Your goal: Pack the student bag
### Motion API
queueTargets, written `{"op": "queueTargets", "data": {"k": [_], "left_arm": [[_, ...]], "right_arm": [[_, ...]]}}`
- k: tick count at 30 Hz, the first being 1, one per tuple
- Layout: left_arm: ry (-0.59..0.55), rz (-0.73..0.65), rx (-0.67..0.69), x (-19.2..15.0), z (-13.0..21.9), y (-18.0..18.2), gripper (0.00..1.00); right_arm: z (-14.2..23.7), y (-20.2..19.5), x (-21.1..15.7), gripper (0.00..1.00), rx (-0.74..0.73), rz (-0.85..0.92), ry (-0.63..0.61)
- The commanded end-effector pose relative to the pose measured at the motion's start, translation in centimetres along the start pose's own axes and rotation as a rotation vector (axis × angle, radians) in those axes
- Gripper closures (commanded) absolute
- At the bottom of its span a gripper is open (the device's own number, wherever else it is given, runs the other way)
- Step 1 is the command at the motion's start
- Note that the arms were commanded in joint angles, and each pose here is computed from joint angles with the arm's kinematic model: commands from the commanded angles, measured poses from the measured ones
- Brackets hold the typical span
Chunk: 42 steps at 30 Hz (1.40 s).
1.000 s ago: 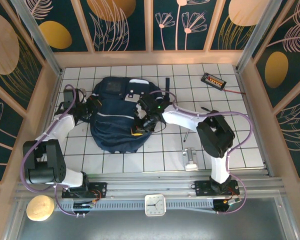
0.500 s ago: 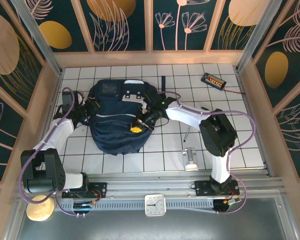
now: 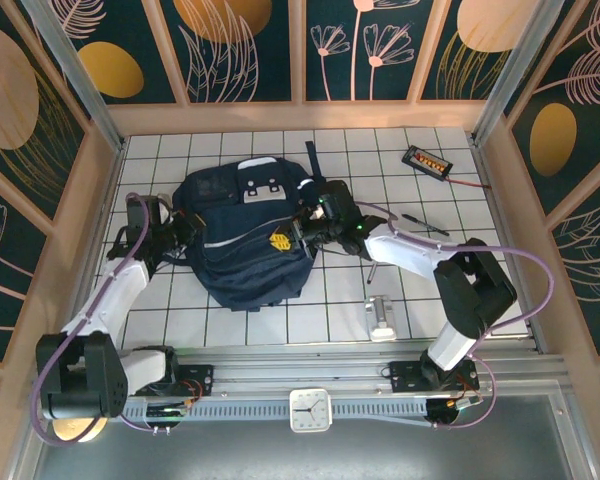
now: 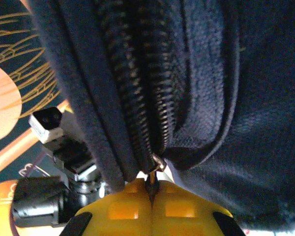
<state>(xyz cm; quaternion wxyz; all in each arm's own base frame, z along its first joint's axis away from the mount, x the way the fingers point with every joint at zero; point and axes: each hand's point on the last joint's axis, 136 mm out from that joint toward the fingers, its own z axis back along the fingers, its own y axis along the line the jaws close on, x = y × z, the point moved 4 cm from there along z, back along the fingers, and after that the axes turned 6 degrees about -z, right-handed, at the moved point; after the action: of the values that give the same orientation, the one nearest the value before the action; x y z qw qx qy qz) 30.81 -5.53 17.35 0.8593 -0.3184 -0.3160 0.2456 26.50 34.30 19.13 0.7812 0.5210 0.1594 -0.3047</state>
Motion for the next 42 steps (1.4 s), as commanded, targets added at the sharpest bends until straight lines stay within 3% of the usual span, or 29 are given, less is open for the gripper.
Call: {"op": "queueTargets", "data": {"k": [1, 5, 10, 17, 28, 33, 35, 36, 38, 42], "left_arm": [[0.028, 0.11, -0.124, -2.0, 0.5, -1.8, 1.0], [-0.016, 0.217, -0.189, -2.6, 0.8, -1.5, 1.0], [-0.033, 0.254, -0.218, -2.3, 0.8, -1.8, 1.0], [-0.048, 0.242, -0.228, -1.2, 0.7, -2.7, 1.0], [-0.012, 0.096, -0.182, -0.7, 1.5, -3.9, 1.0], [0.059, -0.032, -0.092, -1.7, 2.2, -3.2, 1.0], [0.073, -0.073, -0.073, -2.2, 2.6, -2.9, 0.92], [0.085, -0.088, -0.057, -2.4, 2.8, -2.7, 0.84], [0.09, -0.118, -0.047, -2.7, 3.2, -2.6, 0.77], [0.104, -0.154, -0.032, -3.2, 3.8, -2.4, 0.74]], "right_arm": [[-0.2, 2.7, -2.5, 1.0, 0.115, 0.042, 0.05], [-2.7, 1.3, -3.3, 1.0, 0.045, 0.04, 0.128], [-4.6, -0.1, -3.6, 1.0, -0.085, 0.113, 0.255], [-3.5, -4.5, -1.6, 1.0, -0.434, 0.402, 0.234], [-4.4, -2.9, -1.3, 1.0, -0.432, 0.53, 0.213], [-4.0, -2.5, -1.3, 0.68, -0.396, 0.571, 0.214], [-3.3, -1.8, -1.3, 0.55, -0.354, 0.586, 0.204], [-2.8, -1.3, -1.1, 0.54, -0.33, 0.589, 0.194], [-1.7, -0.6, -0.5, 0.53, -0.291, 0.587, 0.166], [0.3, 0.2, 1.1, 0.53, -0.26, 0.566, 0.115]]}}
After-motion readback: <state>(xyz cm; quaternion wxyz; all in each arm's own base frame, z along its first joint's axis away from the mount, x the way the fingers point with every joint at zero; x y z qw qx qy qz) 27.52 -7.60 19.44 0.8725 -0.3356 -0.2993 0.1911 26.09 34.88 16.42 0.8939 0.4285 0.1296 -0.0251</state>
